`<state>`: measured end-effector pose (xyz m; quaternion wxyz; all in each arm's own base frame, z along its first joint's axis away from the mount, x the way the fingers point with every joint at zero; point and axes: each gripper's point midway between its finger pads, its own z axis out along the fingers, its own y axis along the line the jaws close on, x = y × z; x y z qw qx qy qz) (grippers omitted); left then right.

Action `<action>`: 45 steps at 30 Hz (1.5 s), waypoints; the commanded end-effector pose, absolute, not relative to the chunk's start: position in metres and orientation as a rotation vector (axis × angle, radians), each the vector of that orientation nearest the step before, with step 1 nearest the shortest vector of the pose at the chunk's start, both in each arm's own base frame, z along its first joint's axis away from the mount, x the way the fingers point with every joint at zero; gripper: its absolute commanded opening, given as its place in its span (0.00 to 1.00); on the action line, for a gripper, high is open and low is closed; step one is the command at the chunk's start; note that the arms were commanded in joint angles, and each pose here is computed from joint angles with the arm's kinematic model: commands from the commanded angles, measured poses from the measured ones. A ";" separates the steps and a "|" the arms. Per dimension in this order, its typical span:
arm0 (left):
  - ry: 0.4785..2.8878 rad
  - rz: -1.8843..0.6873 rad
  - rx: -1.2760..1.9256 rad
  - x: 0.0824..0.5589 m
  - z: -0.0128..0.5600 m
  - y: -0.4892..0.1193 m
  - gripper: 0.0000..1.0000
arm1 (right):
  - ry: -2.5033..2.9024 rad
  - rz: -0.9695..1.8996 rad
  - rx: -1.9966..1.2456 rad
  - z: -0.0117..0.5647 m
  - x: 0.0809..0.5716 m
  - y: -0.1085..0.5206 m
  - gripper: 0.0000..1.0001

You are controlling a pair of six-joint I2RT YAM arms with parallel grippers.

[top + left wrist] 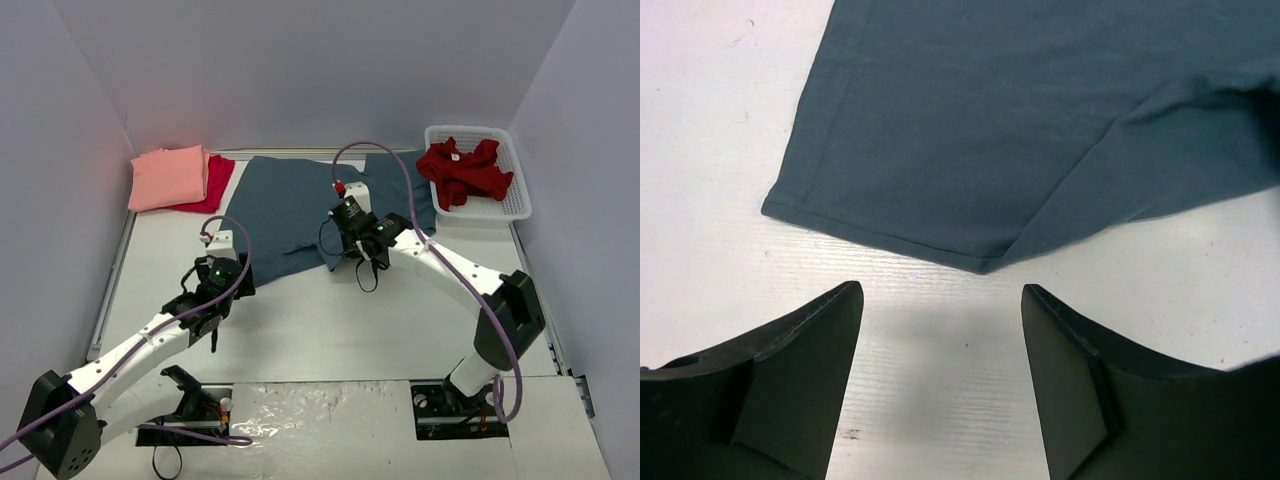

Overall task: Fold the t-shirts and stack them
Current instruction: Flatten out the tshirt

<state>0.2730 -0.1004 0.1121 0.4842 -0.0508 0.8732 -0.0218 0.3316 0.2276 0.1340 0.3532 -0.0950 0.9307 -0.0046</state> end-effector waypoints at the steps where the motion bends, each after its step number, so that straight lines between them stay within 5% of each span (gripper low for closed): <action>1: 2.081 -0.077 -0.125 0.277 0.136 -0.105 0.63 | 2.413 -0.075 -0.194 0.151 0.308 0.200 0.00; 23: 2.093 -0.104 -0.092 0.275 0.134 -0.112 0.63 | 2.378 0.256 -0.097 0.211 0.186 0.168 0.00; 29: 2.091 -0.109 -0.086 0.275 0.134 -0.114 0.63 | 2.389 0.292 -0.110 0.200 0.164 0.173 0.24; 36: 2.094 -0.110 -0.079 0.277 0.135 -0.116 0.63 | 2.355 0.239 -0.101 0.207 0.172 0.174 0.30; 41: 2.097 -0.115 -0.075 0.277 0.133 -0.118 0.63 | 2.338 0.116 -0.099 0.204 0.189 0.177 0.31; 45: 2.090 -0.123 -0.079 0.280 0.129 -0.121 0.63 | 2.267 -0.063 -0.019 0.199 0.213 0.170 0.15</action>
